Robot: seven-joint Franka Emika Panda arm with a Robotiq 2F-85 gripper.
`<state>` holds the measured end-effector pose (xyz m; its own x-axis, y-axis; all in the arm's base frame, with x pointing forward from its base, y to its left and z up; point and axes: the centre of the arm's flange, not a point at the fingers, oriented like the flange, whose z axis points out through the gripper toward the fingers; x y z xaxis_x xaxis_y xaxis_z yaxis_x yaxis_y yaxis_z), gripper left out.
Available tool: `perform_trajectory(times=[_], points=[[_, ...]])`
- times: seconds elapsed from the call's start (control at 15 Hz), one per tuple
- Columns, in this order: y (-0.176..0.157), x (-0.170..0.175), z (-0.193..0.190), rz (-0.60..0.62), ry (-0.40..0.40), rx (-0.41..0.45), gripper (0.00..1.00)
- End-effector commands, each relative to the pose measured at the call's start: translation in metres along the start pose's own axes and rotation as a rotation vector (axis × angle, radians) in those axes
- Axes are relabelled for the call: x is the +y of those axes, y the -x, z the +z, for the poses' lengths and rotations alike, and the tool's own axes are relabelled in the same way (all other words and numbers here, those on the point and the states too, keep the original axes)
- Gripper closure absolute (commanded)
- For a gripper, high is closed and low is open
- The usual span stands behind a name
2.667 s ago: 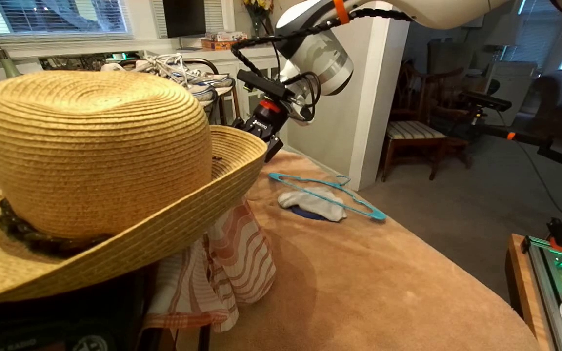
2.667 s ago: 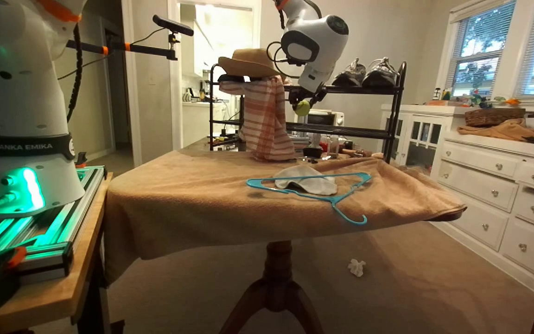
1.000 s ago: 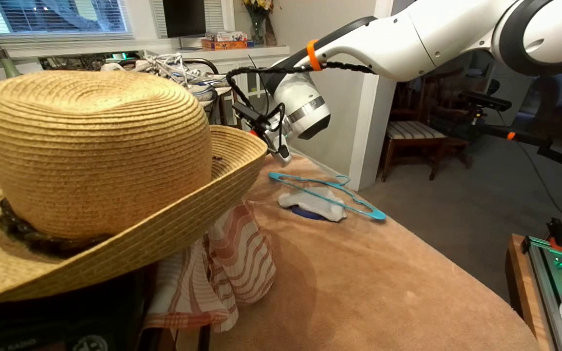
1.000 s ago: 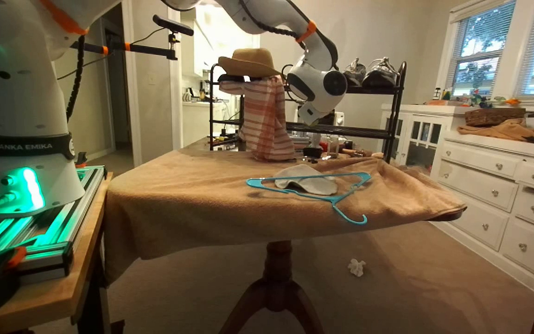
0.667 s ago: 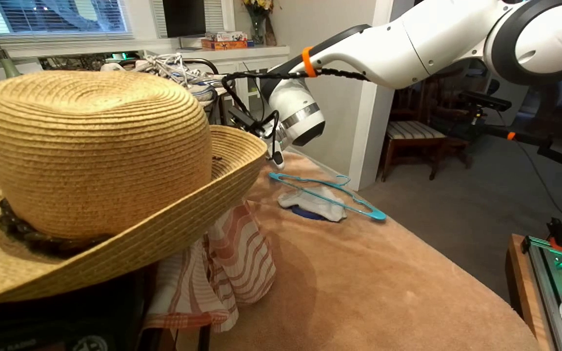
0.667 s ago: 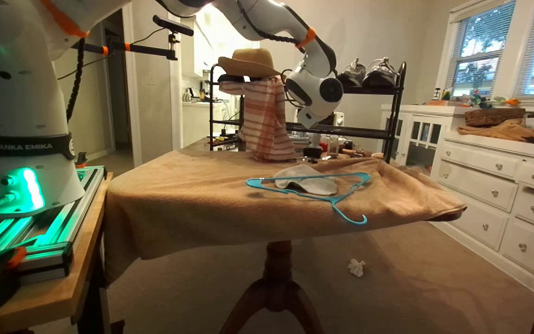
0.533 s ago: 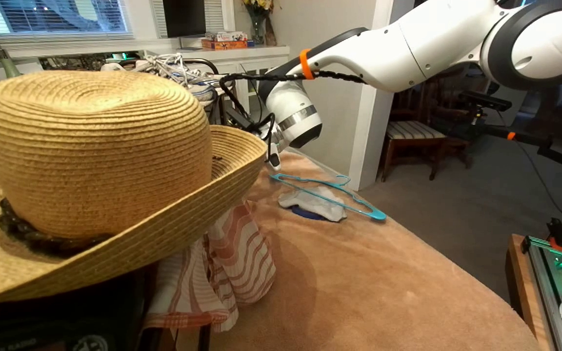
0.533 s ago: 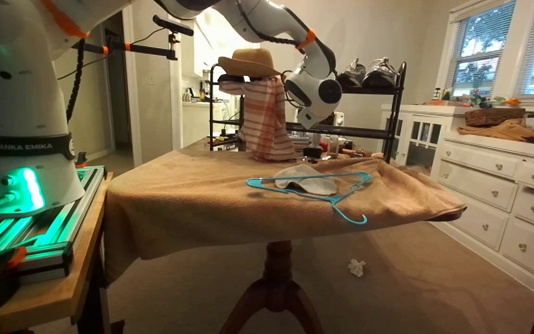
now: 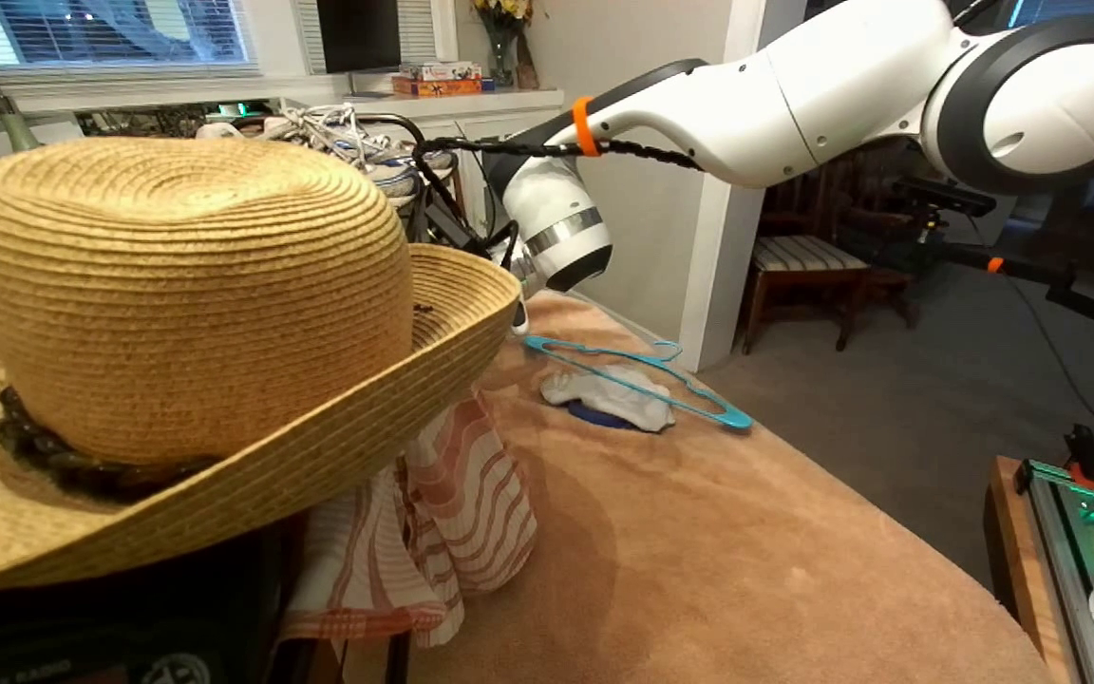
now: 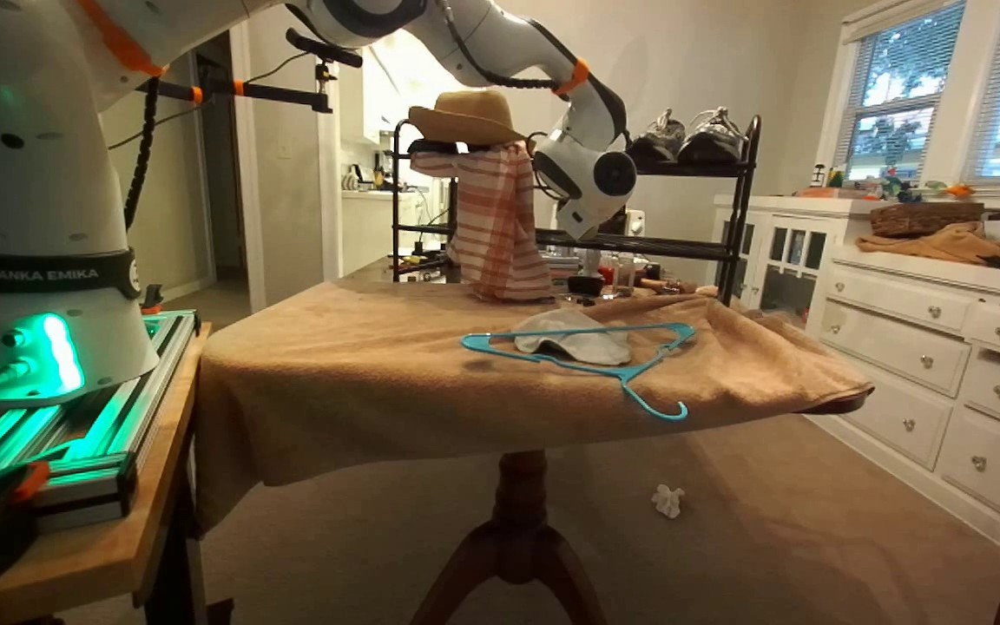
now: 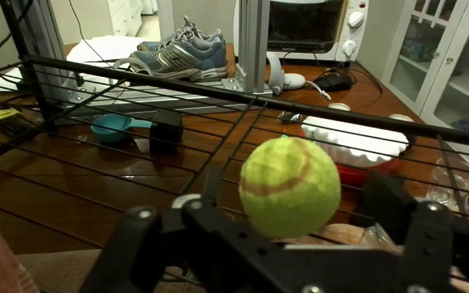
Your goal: Move the tennis ball to the bottom level of the shoe rack
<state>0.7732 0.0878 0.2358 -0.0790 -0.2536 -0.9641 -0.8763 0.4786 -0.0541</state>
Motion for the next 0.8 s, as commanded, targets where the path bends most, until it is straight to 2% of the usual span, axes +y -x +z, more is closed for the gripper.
perform_trajectory(times=[0.0, 0.13, 0.4, 0.6, 0.73], points=[[0.011, -0.014, -0.024, -0.013, 0.022, -0.019, 0.0], [0.017, -0.017, -0.047, -0.02, 0.052, -0.017, 0.0], [0.017, -0.025, -0.095, -0.022, 0.137, 0.061, 0.0], [0.025, -0.023, -0.127, -0.019, 0.243, 0.081, 0.0], [0.048, -0.023, -0.151, -0.062, 0.307, 0.108, 0.0]])
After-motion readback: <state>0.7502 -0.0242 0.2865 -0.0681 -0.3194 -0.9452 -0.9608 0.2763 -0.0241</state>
